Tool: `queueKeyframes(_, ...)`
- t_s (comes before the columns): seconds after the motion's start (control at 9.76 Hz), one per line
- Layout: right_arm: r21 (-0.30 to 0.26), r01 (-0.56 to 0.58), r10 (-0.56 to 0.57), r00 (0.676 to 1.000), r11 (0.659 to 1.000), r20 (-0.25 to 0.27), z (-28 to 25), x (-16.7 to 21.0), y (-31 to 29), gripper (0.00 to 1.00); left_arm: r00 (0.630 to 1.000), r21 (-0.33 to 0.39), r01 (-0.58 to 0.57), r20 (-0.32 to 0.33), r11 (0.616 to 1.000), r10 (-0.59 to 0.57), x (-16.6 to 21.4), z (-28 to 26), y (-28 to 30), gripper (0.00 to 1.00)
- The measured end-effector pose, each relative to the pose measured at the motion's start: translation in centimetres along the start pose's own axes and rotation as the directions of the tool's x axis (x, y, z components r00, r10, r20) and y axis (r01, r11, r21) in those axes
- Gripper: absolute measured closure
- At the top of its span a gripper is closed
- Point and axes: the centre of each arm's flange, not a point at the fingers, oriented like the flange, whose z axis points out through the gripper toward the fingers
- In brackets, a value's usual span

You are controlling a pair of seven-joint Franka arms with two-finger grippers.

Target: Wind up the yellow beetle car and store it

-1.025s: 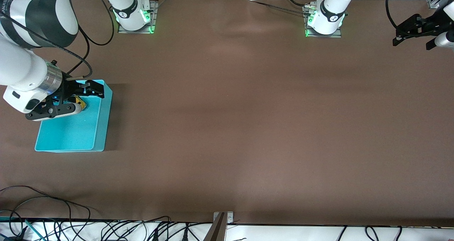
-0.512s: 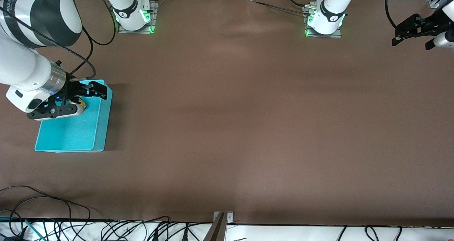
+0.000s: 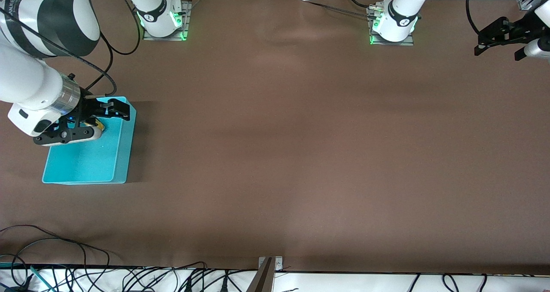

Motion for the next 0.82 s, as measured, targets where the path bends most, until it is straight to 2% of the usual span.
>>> queueKeyframes(0.51,0.000,0.000,0.000,1.000,1.000,0.000,0.0,0.0,0.0,0.00,0.999,-0.014,-0.024,-0.021,1.000,0.024,2.1,1.3,1.2,0.00)
queueKeyframes(0.82,0.000,-0.001,0.001,1.000,1.000,-0.001,0.0,0.0,0.0,0.00,0.997,-0.014,-0.007,-0.081,1.000,0.005,2.1,1.9,0.3,0.00)
